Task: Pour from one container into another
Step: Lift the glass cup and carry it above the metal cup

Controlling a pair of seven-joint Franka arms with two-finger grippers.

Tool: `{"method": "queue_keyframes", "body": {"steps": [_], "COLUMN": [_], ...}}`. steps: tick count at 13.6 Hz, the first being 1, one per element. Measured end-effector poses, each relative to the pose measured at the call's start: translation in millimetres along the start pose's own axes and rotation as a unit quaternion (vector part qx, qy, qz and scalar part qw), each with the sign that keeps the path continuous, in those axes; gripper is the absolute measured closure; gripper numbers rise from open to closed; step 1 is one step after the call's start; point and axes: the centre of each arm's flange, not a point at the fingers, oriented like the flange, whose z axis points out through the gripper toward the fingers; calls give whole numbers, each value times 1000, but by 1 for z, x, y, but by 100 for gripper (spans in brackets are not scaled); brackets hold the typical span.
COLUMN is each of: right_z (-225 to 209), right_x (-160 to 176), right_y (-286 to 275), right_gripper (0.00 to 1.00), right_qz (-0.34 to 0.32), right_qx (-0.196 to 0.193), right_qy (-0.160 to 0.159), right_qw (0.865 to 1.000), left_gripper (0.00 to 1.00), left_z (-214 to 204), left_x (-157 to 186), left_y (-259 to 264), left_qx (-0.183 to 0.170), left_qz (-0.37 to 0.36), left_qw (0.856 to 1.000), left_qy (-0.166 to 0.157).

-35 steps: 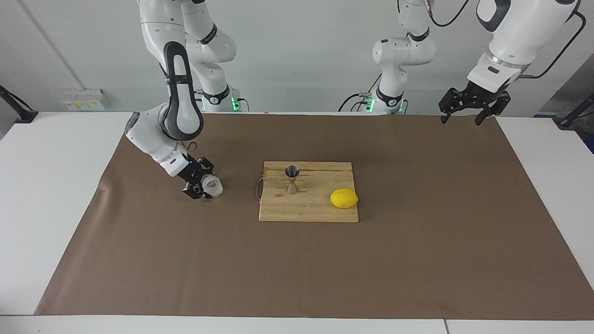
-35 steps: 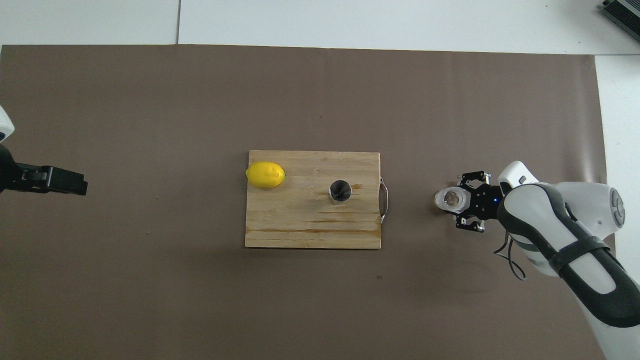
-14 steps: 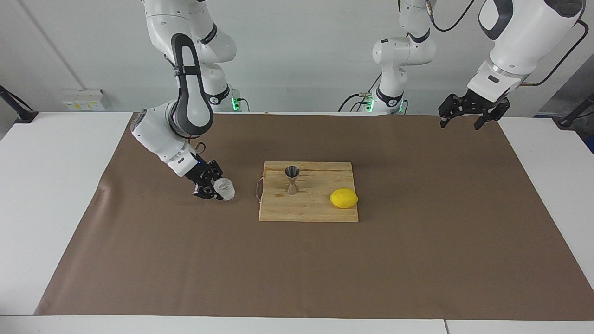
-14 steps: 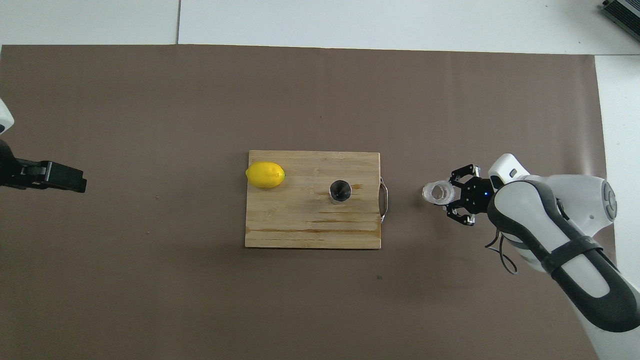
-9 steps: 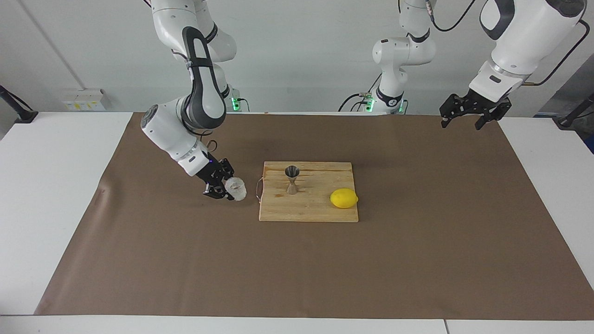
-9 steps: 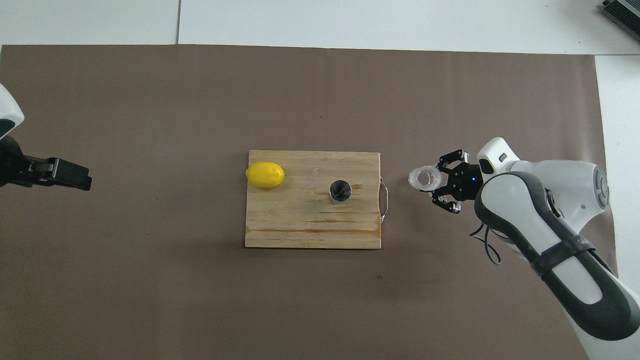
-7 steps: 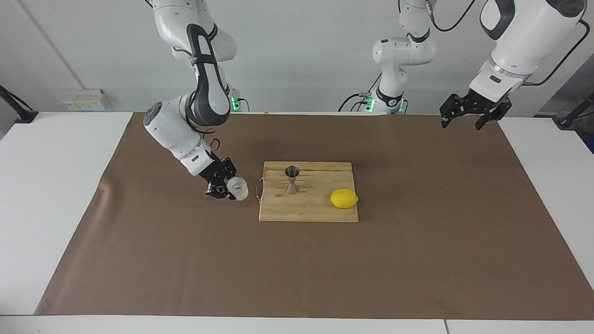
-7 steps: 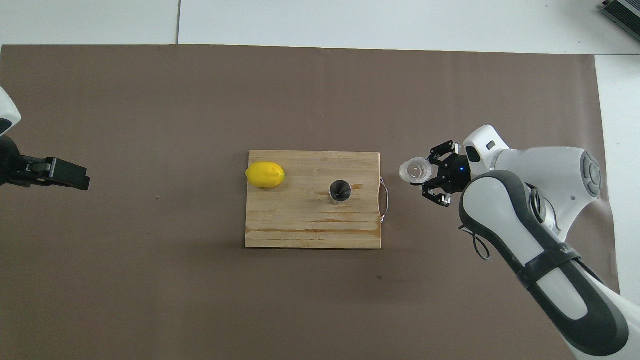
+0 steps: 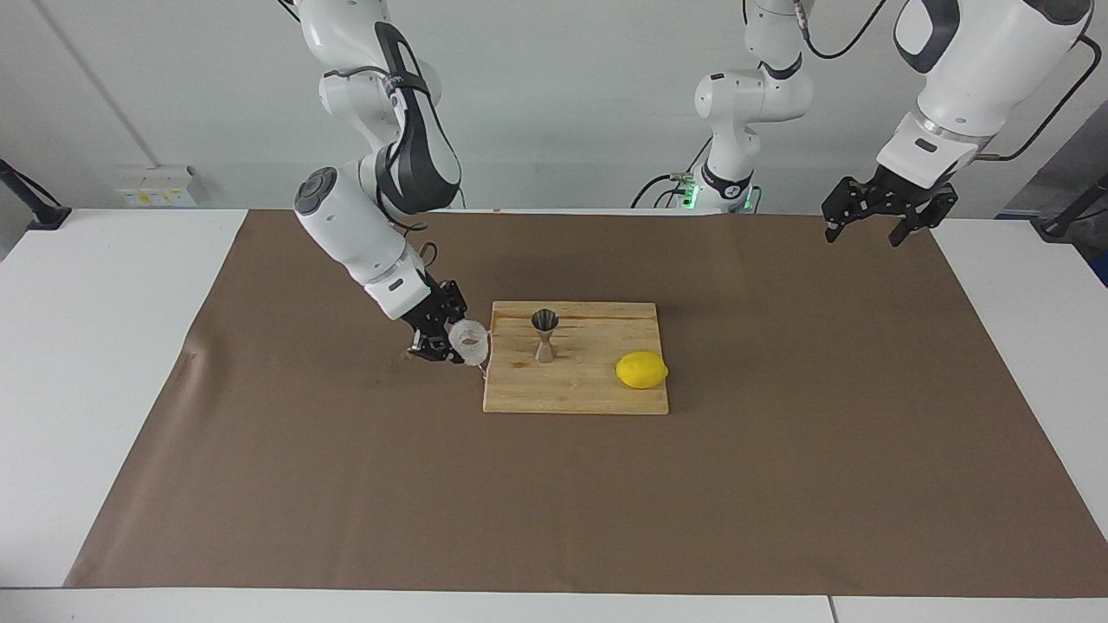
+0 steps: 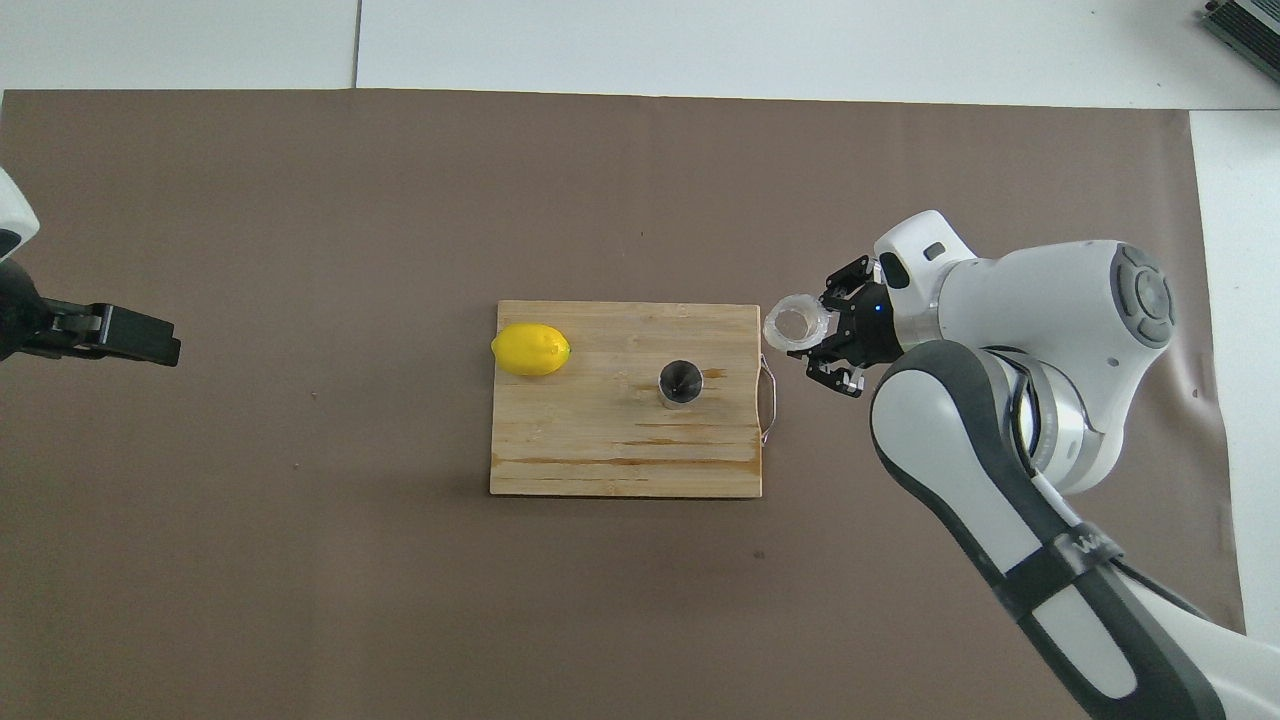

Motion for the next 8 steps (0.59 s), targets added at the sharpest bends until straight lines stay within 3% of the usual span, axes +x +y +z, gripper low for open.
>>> {"method": "queue_keyframes", "body": {"steps": [4,8], "right_z": [-2,4], "right_x": [35,59], "right_y": [-9,-18], "right_gripper": [53,53], "right_qz": [-4,-16], "right_qx": [-7,-23], "right_qy": [-41,-76], "right_qw": [999,997], "left_gripper": [0,0], "left_z": [-4,-6], "left_x": [5,5], "left_y": [0,0], "left_qx": [1,2], "left_qz": [0,1], "left_qw": [1000,1000], "left_qy": [23,25]}}
